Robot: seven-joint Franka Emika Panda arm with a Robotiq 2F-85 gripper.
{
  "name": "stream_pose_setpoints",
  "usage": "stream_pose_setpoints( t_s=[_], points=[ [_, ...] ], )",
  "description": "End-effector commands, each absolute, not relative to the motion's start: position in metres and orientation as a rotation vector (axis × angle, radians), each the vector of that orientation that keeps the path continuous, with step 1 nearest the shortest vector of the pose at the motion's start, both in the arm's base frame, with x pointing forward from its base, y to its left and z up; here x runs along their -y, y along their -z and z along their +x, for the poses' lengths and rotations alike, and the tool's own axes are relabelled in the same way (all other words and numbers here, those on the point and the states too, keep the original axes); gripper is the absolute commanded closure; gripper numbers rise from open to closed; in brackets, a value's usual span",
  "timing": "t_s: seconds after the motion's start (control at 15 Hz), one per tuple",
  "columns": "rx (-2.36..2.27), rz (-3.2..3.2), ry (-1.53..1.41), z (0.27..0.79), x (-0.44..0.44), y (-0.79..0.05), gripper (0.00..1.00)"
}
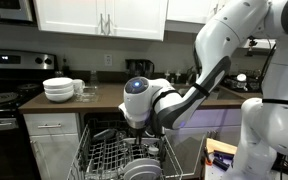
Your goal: Put the plates near each other in the dishwasher
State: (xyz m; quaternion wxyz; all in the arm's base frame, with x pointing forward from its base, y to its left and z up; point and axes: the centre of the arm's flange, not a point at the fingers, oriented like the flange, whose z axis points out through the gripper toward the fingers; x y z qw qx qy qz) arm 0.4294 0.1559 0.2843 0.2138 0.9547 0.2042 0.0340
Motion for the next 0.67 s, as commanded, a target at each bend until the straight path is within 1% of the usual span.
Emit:
stream_pose_setpoints(
  t_s=[0.0, 0.33, 0.4, 0.6],
  points=[
    [-0.536, 2.666, -0.093, 0.426, -0.150, -0.289, 0.95],
    [-0.487, 2.676, -0.118, 0.417, -0.136, -0.303, 0.95],
    [-0.486, 2.676, -0.116, 0.417, -0.136, -0.303, 0.99],
    [-0.500, 2.710, -0.084, 0.418, -0.132, -0.302, 0.99]
  ],
)
